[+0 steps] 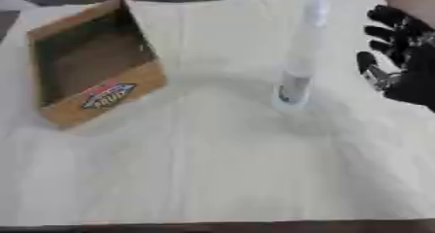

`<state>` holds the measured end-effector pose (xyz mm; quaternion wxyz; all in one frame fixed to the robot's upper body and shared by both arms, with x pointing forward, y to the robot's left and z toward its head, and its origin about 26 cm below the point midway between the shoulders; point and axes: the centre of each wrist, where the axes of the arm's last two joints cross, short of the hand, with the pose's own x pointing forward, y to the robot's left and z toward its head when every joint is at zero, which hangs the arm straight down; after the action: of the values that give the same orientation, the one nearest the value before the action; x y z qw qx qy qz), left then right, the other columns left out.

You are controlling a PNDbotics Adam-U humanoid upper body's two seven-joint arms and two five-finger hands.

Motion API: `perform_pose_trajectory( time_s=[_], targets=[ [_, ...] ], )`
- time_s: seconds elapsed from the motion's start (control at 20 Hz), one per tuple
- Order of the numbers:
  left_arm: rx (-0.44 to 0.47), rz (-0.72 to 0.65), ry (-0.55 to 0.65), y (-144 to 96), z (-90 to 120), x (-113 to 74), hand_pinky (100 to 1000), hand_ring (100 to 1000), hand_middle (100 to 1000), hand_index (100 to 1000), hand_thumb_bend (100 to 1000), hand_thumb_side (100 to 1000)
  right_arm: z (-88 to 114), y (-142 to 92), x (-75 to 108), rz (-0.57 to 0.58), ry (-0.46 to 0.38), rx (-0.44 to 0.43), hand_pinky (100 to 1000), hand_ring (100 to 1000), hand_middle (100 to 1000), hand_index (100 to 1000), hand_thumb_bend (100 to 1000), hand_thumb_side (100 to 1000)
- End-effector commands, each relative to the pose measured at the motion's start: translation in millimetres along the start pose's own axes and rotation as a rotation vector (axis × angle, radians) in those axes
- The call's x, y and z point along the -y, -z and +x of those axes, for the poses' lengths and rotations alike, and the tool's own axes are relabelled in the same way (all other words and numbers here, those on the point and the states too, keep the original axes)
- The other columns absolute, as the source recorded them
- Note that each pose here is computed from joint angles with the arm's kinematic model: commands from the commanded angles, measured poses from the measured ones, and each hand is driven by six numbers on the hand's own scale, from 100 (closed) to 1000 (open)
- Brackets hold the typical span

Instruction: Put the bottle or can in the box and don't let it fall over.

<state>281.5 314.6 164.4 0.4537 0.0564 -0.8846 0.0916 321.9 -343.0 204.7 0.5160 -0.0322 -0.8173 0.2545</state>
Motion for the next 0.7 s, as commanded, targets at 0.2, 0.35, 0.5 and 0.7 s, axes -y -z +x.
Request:
perform_pose_trajectory(
  time_s=[0.2, 0.35, 0.5, 0.7],
  targets=[
    [0.037, -0.012, 0.026, 4.1, 9.5, -3.3, 1000, 1000, 958, 897, 410, 918, 6.6, 1.2, 7.1, -0.003, -0.024, 0.016, 1000, 1000, 1000, 999, 127, 100],
    [0.037, -0.013, 0.027, 4.1, 9.5, -3.3, 1000, 1000, 959, 897, 410, 918, 6.4, 1.3, 7.2, -0.003, -0.024, 0.016, 1000, 1000, 1000, 998, 125, 100],
    [0.037, -0.013, 0.026, 4.1, 9.5, -3.2, 1000, 1000, 959, 897, 410, 918, 5.2, 1.5, 6.8, 0.002, -0.024, 0.011, 1000, 1000, 1000, 996, 121, 100],
    [0.037, -0.013, 0.025, 4.4, 9.6, -3.0, 1000, 1000, 959, 897, 410, 917, 0.8, 2.3, 5.5, 0.02, -0.023, -0.005, 1000, 1000, 1000, 997, 116, 109]
  ],
)
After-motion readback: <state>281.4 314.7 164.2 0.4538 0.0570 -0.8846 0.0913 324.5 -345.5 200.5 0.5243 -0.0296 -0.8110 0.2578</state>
